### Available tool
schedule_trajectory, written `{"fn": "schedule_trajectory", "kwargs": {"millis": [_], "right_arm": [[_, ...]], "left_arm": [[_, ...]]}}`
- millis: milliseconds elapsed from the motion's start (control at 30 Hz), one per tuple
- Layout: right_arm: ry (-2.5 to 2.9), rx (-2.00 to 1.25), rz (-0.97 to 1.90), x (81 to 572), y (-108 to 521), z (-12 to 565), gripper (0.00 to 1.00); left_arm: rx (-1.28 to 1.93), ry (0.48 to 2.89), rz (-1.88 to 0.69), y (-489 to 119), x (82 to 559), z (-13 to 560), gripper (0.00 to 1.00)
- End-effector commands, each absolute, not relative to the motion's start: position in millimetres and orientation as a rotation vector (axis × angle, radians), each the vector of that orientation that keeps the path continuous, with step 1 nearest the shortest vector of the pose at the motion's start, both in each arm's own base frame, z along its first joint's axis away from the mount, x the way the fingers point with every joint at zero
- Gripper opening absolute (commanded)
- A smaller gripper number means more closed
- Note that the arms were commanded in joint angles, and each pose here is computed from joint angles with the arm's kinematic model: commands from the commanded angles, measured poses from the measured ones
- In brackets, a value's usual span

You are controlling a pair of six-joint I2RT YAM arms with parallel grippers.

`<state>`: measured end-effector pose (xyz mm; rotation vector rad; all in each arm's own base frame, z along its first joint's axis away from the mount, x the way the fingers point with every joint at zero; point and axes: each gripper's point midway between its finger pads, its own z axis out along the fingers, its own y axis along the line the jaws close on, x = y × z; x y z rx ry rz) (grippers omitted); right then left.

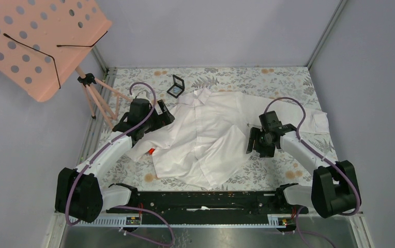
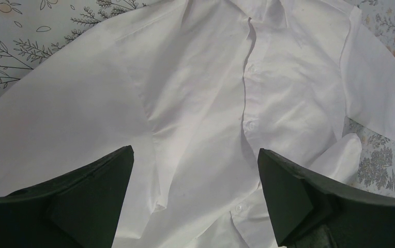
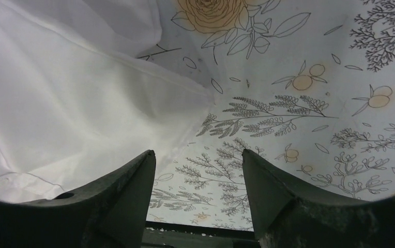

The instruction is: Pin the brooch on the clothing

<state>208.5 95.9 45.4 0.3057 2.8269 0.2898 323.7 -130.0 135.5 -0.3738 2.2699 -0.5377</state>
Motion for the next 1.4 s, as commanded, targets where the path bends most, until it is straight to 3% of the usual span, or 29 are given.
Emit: {"fn": "schedule_trajectory", "kwargs": {"millis": [0,533,833,933,1367], "right_arm": [[2.801,0.367,0.347,224.2,106.1,40.5,0.68],[2.775,0.462,0.254,269.9,107.5,18.7,0.56],[2.757,0.462,0.259,262.9,104.8,28.1,0.09],[2.708,0.458,0.266,255.8,100.1,50.4,0.01],[2.39,0.594,0.032,192.2,27.5,150.1,0.0]], "left_arm": [[-0.343,2.174,-0.583,-131.7,331.9,158.5,0.99],[-0.357,2.162,-0.585,-124.3,327.8,157.4,0.99],[-0.36,2.154,-0.582,-120.4,326.8,158.7,0.99],[-0.358,2.148,-0.574,-117.8,326.9,160.2,0.99],[-0.372,2.081,-0.684,-128.8,335.0,175.5,0.99]]}}
